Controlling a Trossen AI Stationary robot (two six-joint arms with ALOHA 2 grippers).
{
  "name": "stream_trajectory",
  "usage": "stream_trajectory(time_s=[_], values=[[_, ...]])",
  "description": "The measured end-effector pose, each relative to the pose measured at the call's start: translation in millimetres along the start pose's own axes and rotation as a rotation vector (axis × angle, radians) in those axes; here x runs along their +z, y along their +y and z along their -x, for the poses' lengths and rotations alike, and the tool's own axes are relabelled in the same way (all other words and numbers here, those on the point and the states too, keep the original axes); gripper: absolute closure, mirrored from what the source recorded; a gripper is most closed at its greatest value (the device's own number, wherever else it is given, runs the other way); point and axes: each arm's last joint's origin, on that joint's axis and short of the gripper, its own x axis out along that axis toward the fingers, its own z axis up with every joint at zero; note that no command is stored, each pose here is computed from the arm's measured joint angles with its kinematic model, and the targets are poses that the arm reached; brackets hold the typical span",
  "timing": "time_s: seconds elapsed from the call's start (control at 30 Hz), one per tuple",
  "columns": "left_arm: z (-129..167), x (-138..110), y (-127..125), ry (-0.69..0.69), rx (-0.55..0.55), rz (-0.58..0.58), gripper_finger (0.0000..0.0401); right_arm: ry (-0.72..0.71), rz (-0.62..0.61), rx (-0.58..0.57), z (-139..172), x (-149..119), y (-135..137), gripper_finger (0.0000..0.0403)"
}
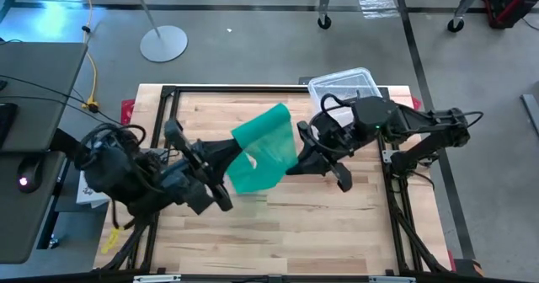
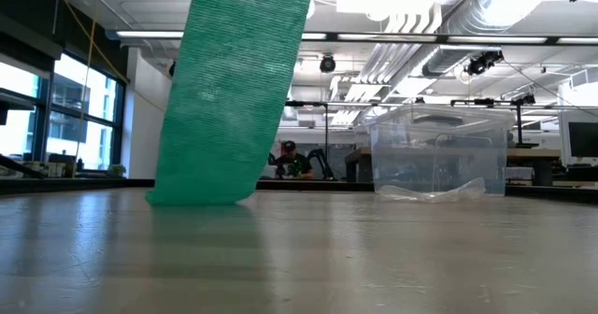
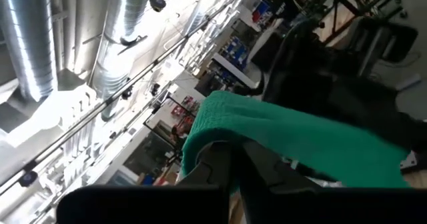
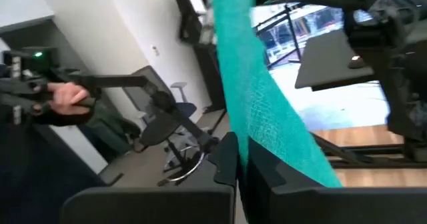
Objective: Roll bandage
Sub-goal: Roll the green bandage
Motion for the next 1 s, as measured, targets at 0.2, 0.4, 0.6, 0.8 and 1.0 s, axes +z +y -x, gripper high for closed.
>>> stream_trajectory(time_s=[0.2,0.4,0.6,0.8,1.0], values=[[4,-9,7,0.037,-0.029,-0.066,0.0398,-0.008,-0.026,0.083,3,-2,23,0.0403],[-4,-15,4,0.067,-0.034,-0.139,0.0398,-0.084,-0.039,0.200,1,0,47,0.0403],[-7,-22,6,0.104,-0.034,-0.166,0.0398,-0.111,-0.076,0.255,2,0,63,0.0403],[-6,-25,4,0.117,-0.049,-0.203,0.0398,-0.233,-0.048,0.344,6,9,75,0.0403],[-6,-30,-8,0.137,-0.083,-0.249,0.0398,-0.346,0.051,0.394,18,31,86,0.0403]])
